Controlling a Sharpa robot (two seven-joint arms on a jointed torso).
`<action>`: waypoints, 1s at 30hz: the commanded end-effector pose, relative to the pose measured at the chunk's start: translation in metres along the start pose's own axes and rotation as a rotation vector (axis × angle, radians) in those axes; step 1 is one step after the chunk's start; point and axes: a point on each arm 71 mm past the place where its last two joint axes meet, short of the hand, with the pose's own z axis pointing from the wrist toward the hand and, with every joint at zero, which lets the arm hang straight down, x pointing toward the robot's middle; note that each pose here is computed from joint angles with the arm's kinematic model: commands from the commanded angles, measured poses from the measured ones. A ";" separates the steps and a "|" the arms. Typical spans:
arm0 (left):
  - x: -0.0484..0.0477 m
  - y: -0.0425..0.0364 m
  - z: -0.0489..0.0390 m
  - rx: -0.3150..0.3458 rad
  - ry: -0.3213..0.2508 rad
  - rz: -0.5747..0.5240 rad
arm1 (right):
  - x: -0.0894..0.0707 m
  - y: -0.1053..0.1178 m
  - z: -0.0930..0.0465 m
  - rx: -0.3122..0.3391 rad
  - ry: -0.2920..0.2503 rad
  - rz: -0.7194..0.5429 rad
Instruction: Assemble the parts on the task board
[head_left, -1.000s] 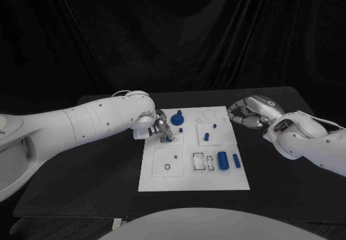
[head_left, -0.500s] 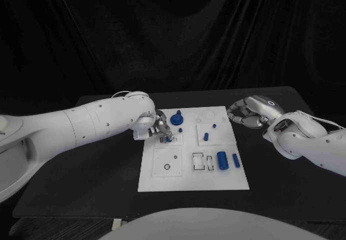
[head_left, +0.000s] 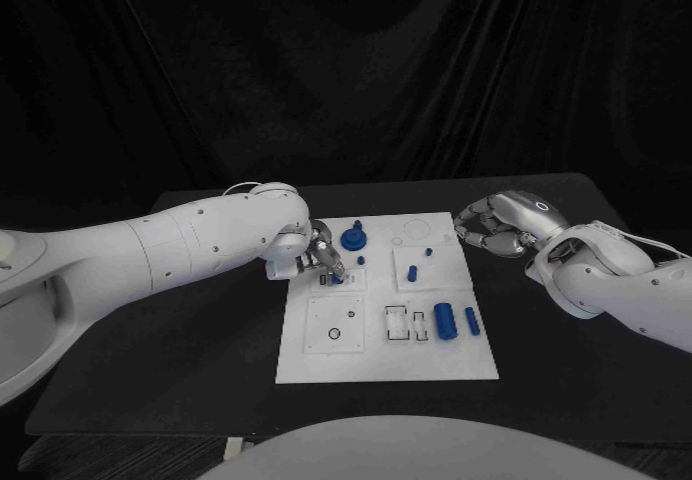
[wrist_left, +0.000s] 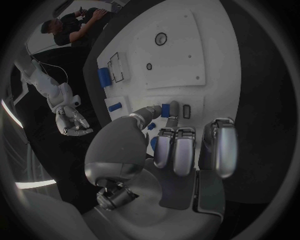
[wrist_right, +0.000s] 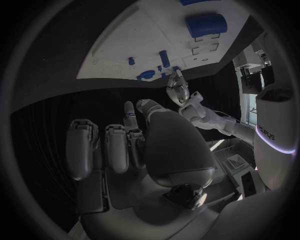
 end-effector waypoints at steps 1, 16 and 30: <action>0.0027 -0.0003 0.0019 0.004 0.016 0.001 | 0.001 0.000 0.000 0.011 0.000 0.000; 0.0050 -0.0019 0.0050 0.000 0.024 0.004 | 0.001 -0.001 -0.001 0.014 0.002 0.006; 0.0037 0.0004 0.0057 -0.006 0.019 -0.002 | 0.004 -0.002 -0.002 0.016 0.011 0.009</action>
